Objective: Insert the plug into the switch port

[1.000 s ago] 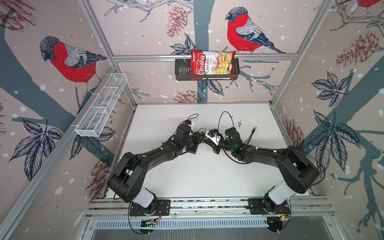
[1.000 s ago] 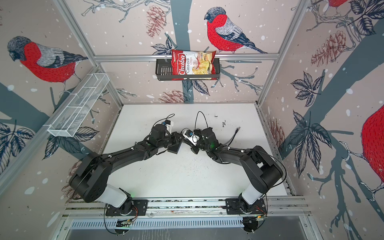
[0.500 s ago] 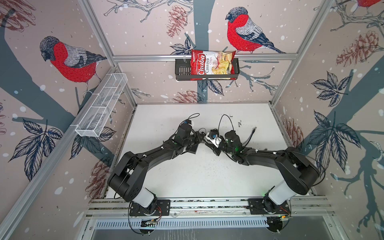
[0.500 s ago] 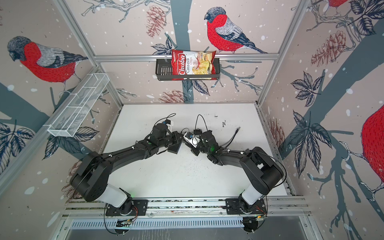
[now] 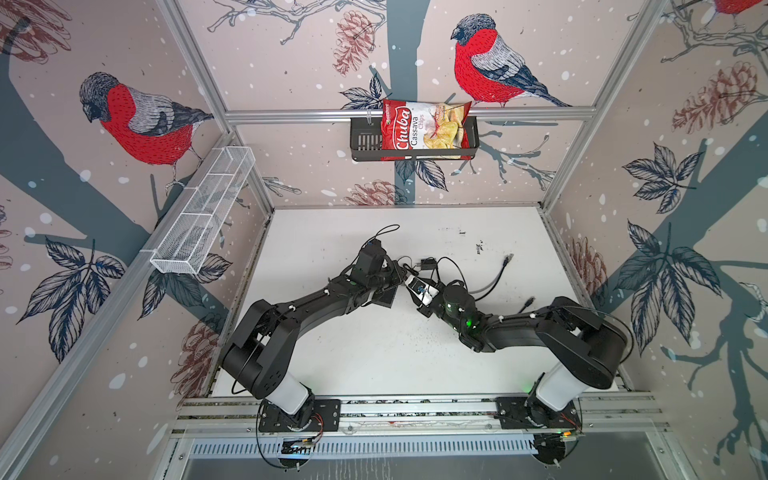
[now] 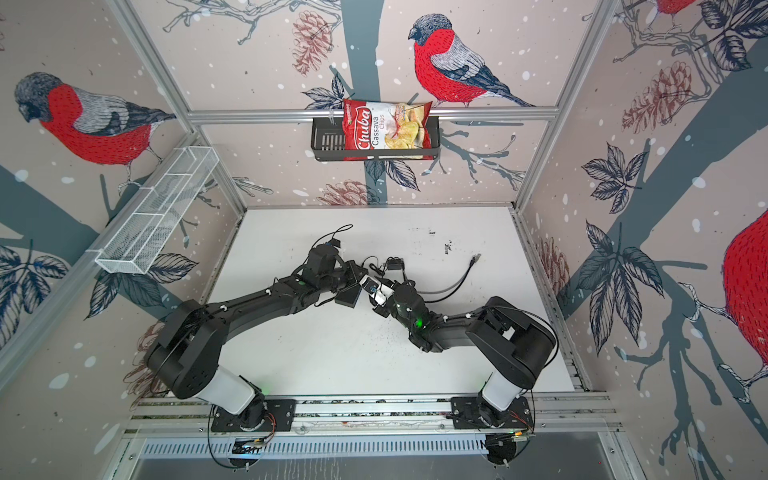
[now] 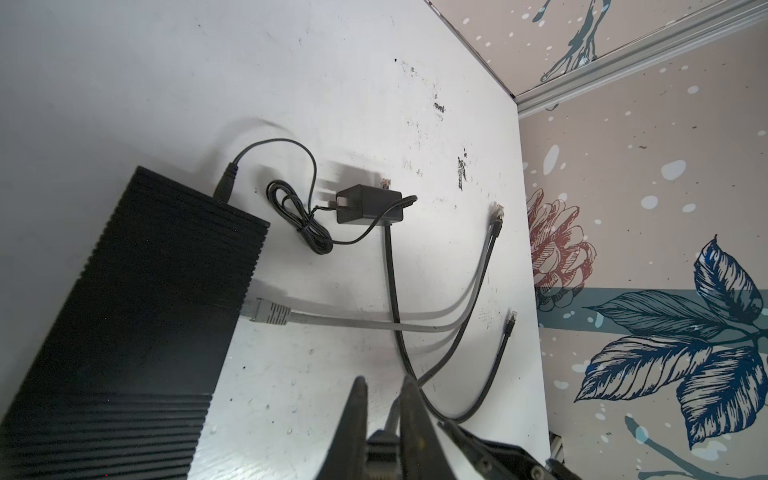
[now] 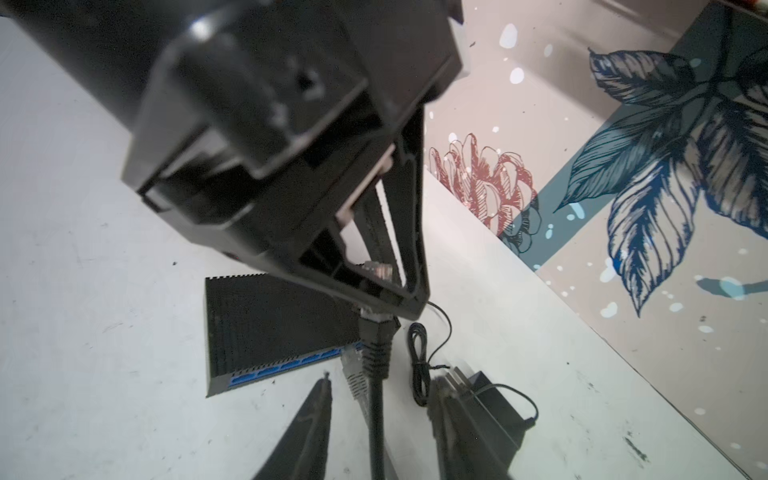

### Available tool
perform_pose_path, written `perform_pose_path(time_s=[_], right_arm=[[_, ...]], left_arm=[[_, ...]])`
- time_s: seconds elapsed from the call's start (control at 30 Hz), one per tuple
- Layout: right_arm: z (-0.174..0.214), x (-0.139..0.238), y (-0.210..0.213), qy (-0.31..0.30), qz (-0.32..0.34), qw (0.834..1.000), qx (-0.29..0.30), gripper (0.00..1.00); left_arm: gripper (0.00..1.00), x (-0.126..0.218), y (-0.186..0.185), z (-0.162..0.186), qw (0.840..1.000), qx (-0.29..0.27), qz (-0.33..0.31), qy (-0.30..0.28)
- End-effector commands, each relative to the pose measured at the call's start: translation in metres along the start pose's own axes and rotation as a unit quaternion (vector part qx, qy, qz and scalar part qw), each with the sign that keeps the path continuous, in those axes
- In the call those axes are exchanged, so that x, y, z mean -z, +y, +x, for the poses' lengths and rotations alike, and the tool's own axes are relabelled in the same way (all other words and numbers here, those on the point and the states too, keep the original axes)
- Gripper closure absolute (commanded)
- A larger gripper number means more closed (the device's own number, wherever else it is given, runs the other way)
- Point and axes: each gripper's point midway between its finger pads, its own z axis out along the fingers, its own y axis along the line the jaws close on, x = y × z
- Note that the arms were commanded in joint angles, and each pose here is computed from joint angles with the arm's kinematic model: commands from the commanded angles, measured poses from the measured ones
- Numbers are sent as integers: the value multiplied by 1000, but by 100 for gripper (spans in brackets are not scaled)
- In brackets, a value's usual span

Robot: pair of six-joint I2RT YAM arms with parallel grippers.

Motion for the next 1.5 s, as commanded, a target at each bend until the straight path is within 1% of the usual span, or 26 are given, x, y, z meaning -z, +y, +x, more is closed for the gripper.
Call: perform_pose_path(time_s=[0.0,0.07,0.4,0.57,0.87,1.2,1.47], right_arm=[[-15,-1,-20,-27,60,998,1,60],[-16,-3,-19,-27,67,997,2,60],[-12,-10,-4,-25,52,998,9,61],[-10,-12,-2,-24,58,998,13,62],[-8,-16,-1,-23,77,997,24,69],[-6,-20,5,-24,76,996,27,72],[-7,-25,6,-25,79,996,27,81]], left_arm=[[100,-1,1,1,1000,6,-7,4],[100,-1,1,1,1000,8,-7,5],[100,-2,1,1,1000,9,-6,6],[100,-4,1,3,1000,11,-6,11],[100,-4,0,4,1000,12,-3,12],[100,-4,0,4,1000,12,-1,12],[100,-5,0,5,1000,14,2,14]])
